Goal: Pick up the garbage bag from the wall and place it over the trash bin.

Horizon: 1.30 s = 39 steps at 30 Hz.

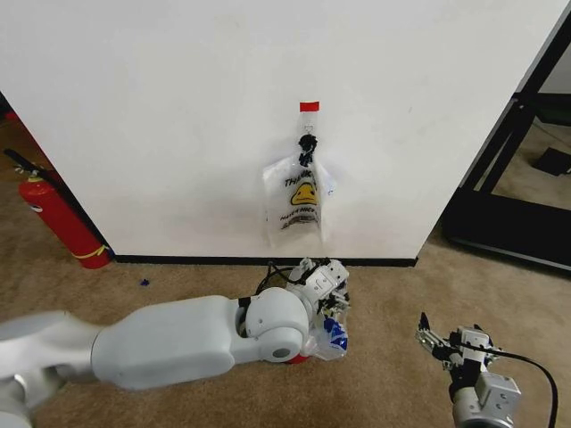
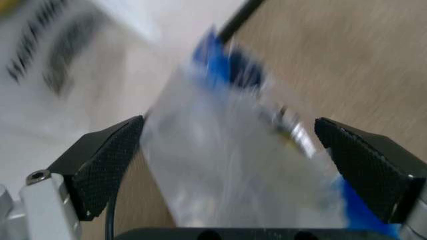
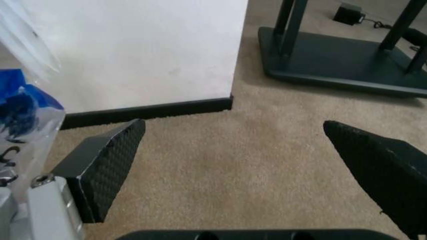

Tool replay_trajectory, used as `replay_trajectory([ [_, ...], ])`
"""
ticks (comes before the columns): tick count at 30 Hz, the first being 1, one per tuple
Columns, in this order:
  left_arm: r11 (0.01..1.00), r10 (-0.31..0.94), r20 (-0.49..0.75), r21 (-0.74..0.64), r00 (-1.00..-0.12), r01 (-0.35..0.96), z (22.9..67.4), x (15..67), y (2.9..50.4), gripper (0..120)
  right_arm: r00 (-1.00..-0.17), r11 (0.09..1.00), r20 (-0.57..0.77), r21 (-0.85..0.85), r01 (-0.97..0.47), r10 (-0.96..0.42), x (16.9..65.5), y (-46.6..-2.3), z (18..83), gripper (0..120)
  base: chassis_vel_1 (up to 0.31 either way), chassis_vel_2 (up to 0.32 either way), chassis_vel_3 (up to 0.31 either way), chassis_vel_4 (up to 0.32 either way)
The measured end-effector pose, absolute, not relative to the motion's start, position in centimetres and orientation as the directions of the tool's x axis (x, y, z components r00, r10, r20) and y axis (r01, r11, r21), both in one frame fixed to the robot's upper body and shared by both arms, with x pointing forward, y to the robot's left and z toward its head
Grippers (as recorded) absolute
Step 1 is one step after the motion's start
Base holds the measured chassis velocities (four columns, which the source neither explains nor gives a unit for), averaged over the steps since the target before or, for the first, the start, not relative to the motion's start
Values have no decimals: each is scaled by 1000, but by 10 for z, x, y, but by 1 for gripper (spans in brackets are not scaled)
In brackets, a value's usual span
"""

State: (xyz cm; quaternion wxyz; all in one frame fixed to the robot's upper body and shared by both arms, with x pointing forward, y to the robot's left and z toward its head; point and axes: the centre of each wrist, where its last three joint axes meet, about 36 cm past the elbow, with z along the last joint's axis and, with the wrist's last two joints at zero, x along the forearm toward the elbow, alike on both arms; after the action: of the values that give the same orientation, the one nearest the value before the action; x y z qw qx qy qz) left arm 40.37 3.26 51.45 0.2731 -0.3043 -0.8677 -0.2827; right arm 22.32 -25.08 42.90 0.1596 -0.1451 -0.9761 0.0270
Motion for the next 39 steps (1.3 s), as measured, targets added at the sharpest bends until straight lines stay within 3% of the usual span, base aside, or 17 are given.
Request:
replay_trajectory([
  [10, 653, 321, 684, 341, -655, 677, 499, 419, -2, 98, -910, 960, 306, -97, 263, 280, 225, -245, 419, 100, 0, 0, 0, 0],
  [33, 678, 291, 688, 341, -664, 651, 499, 422, 20, 19, -918, 967, 304, -56, 250, 255, 231, -248, 431, 100, 0, 0, 0, 0],
  [37, 679, 301, 695, 325, -653, 659, 496, 418, 19, 1, -927, 981, 325, -14, 192, 186, 231, -246, 429, 100, 0, 0, 0, 0],
  [39, 678, 307, 697, 319, -649, 663, 496, 416, 17, 0, -932, 988, 332, 10, 154, 142, 233, -246, 427, 100, 0, 0, 0, 0],
])
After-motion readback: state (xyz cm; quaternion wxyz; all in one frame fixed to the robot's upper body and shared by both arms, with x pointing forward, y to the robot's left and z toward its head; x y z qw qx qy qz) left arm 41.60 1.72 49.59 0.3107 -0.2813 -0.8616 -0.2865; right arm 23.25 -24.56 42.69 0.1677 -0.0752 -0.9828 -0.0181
